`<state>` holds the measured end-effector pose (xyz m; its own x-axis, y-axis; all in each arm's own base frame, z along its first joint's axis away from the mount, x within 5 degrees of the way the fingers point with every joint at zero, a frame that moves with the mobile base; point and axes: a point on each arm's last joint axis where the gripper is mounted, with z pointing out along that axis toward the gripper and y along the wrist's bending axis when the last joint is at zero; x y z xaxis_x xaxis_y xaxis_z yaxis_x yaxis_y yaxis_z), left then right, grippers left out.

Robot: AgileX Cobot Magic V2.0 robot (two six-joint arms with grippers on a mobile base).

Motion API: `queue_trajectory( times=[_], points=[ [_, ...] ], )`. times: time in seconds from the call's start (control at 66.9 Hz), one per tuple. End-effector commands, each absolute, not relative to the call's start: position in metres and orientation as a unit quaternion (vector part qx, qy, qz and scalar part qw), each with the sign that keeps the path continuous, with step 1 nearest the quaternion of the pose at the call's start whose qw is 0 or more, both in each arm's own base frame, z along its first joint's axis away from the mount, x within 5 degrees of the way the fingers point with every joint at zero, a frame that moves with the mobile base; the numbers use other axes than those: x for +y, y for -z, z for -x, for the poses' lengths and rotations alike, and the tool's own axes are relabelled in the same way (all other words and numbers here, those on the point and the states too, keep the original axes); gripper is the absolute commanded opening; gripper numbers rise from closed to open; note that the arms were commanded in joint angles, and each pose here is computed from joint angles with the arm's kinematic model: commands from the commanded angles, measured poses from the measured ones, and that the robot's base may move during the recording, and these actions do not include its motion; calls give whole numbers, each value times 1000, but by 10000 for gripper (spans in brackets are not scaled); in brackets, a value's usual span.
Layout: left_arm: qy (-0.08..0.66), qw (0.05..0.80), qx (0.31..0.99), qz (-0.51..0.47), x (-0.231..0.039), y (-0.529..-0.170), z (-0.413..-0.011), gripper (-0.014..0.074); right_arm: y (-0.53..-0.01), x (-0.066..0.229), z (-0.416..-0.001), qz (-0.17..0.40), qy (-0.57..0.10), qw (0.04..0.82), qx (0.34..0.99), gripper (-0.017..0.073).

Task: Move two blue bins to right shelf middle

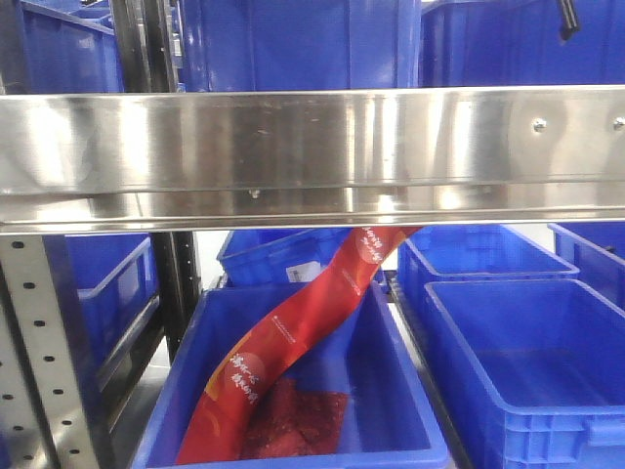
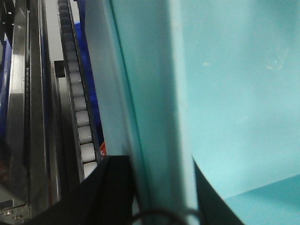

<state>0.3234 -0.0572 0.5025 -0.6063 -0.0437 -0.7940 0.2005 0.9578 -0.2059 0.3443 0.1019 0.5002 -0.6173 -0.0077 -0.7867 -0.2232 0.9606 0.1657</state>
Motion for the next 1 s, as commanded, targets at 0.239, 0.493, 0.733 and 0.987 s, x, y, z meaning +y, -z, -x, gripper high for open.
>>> queue_trajectory(
  times=[0.239,0.493,0.733,0.987],
  points=[
    [192,492,847,-53,-67,-524,-314,-111,-514,108,-339,77,-158,470,865,-167],
    [192,492,847,-53,-67,-524,-314,-111,-514,108,-339,77,-158,470,865,-167],
    [191,492,847,-53,-67,-524,-314,-111,-514,108,-339,77,-158,470,865,-167],
    [194,492,847,-53,-67,-524,-314,-111,-514,108,-339,77,-158,470,865,-167]
  ],
)
